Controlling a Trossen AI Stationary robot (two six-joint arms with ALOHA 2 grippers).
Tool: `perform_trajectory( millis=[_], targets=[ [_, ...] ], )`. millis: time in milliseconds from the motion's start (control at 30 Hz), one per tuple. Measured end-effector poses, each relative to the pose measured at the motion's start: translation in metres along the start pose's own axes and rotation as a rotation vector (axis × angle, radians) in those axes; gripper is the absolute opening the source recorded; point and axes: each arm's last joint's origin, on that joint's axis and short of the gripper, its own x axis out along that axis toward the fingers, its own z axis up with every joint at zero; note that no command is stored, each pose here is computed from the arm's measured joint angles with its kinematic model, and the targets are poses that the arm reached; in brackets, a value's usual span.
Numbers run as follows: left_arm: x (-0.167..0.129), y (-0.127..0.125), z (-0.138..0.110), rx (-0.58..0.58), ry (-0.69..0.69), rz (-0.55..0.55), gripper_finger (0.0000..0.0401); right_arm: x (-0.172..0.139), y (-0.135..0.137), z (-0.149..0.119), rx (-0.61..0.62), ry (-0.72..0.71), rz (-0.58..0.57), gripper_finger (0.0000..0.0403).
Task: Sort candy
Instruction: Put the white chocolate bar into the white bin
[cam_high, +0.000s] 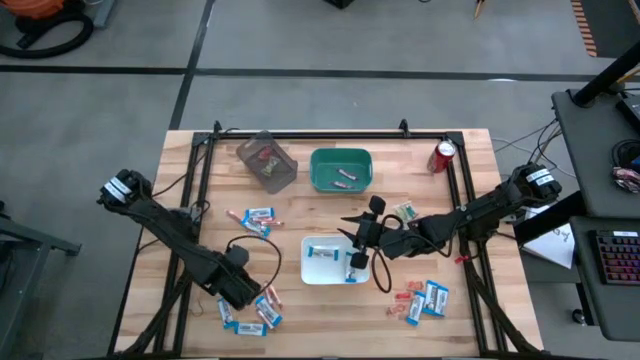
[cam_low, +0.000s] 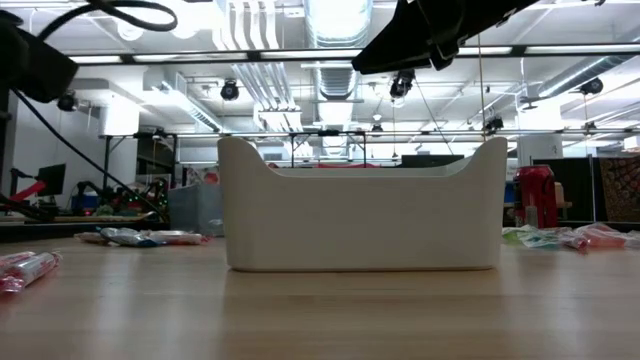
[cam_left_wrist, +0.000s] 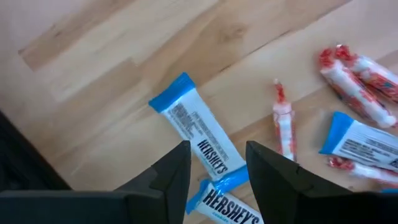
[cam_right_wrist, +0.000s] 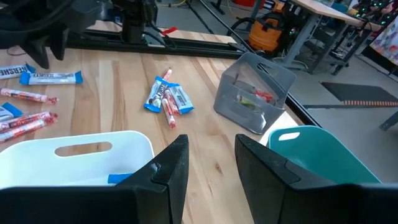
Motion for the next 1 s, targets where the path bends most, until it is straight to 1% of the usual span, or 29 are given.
perform_trajectory(
  millis=[100, 300, 433, 567, 800, 1000],
  targets=[
    [0.002, 0.001, -0.004, -0.016, -0.002, 0.006, 0.0146, 0.0, 0.0, 0.0, -0.001, 0.001, 0.0, 0.0125],
    [0.015, -0.001, -0.006, -0.025, -0.023, 0.058, 0.0172, 0.0, 0.0, -0.001, -0.005, 0.008, 0.002, 0.0125],
    [0.026, -0.005, -0.007, 0.003, -0.045, 0.085, 0.0187, 0.0, 0.0, -0.001, -0.005, 0.007, 0.002, 0.0125],
    [0.035, -0.008, -0.008, 0.034, -0.05, 0.112, 0.0189, 0.0, 0.0, -0.001, -0.005, 0.008, 0.002, 0.0125],
    [0.047, -0.007, -0.008, 0.057, -0.056, 0.15, 0.0169, 0.0, 0.0, -0.001, 0.002, 0.008, 0.003, 0.0125],
    [0.047, -0.009, -0.008, 0.076, -0.055, 0.137, 0.0123, 0.0, 0.0, -0.001, -0.001, 0.011, 0.003, 0.0125]
  ],
)
